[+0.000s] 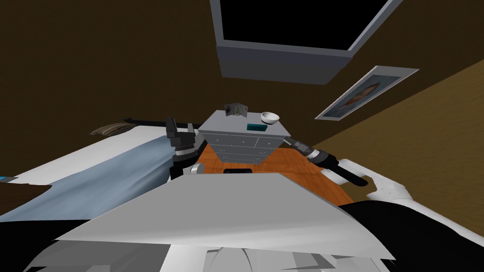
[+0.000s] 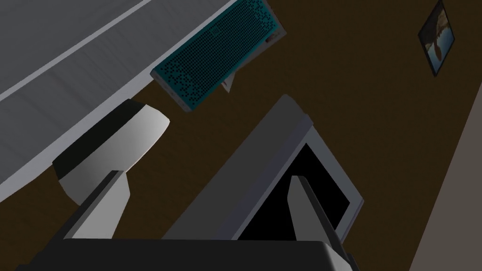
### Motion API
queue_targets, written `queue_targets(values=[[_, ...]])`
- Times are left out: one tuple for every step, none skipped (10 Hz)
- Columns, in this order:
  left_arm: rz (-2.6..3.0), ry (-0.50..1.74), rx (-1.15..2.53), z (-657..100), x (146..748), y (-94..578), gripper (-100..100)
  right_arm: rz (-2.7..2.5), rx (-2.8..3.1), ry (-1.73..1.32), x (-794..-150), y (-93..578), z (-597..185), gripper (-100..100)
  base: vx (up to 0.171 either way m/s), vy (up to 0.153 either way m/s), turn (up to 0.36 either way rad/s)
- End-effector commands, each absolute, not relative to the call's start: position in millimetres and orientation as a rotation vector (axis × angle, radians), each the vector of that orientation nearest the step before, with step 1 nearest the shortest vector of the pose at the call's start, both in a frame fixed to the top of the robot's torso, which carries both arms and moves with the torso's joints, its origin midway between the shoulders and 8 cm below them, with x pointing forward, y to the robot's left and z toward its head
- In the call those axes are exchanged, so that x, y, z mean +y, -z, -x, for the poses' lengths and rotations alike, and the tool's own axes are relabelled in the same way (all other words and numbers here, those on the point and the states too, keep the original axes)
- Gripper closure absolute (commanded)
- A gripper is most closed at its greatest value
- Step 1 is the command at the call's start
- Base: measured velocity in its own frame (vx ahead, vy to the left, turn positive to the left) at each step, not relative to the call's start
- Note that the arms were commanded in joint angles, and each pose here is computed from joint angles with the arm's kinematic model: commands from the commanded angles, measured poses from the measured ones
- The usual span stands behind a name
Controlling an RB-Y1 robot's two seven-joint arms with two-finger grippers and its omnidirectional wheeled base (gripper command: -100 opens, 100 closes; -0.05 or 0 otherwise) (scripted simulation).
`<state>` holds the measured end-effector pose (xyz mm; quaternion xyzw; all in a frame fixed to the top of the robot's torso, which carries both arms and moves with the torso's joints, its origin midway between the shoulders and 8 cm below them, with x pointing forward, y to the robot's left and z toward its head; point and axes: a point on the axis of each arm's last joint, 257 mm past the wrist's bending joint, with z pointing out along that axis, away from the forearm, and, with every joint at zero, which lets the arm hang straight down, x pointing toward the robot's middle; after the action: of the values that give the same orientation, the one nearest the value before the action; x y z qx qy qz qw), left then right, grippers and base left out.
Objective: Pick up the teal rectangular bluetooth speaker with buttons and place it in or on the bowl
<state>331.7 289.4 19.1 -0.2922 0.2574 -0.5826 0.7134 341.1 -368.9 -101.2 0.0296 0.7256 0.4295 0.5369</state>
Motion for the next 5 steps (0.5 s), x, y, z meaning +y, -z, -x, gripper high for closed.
queue_targets(values=[[0.648,1.291,0.57,-331.7,289.4,-19.1,0,-0.02,1.766,-1.005,-368.7,100.6,-343.1,-100,0.002,0.018,0.005],[0.648,1.291,0.57,-331.7,289.4,-19.2,0,-0.004,1.778,-1.002,-367.1,100.1,-344.0,-100,0.003,0.008,-0.001],[0.648,1.291,0.57,-331.7,289.4,-19.1,0,0.042,1.813,-0.971,-373.0,100.1,-344.9,-100,0.01,0.02,0.013],[0.648,1.291,0.57,-331.7,289.4,-19.1,0,0.07,1.832,-0.966,-370.2,99.3,-346.6,-100,0.008,0.02,0.006],[0.648,1.291,0.57,-331.7,289.4,-19.1,0,0.088,1.845,-0.963,-368.4,98.8,-347.6,-100,0.002,0.009,-0.001]])
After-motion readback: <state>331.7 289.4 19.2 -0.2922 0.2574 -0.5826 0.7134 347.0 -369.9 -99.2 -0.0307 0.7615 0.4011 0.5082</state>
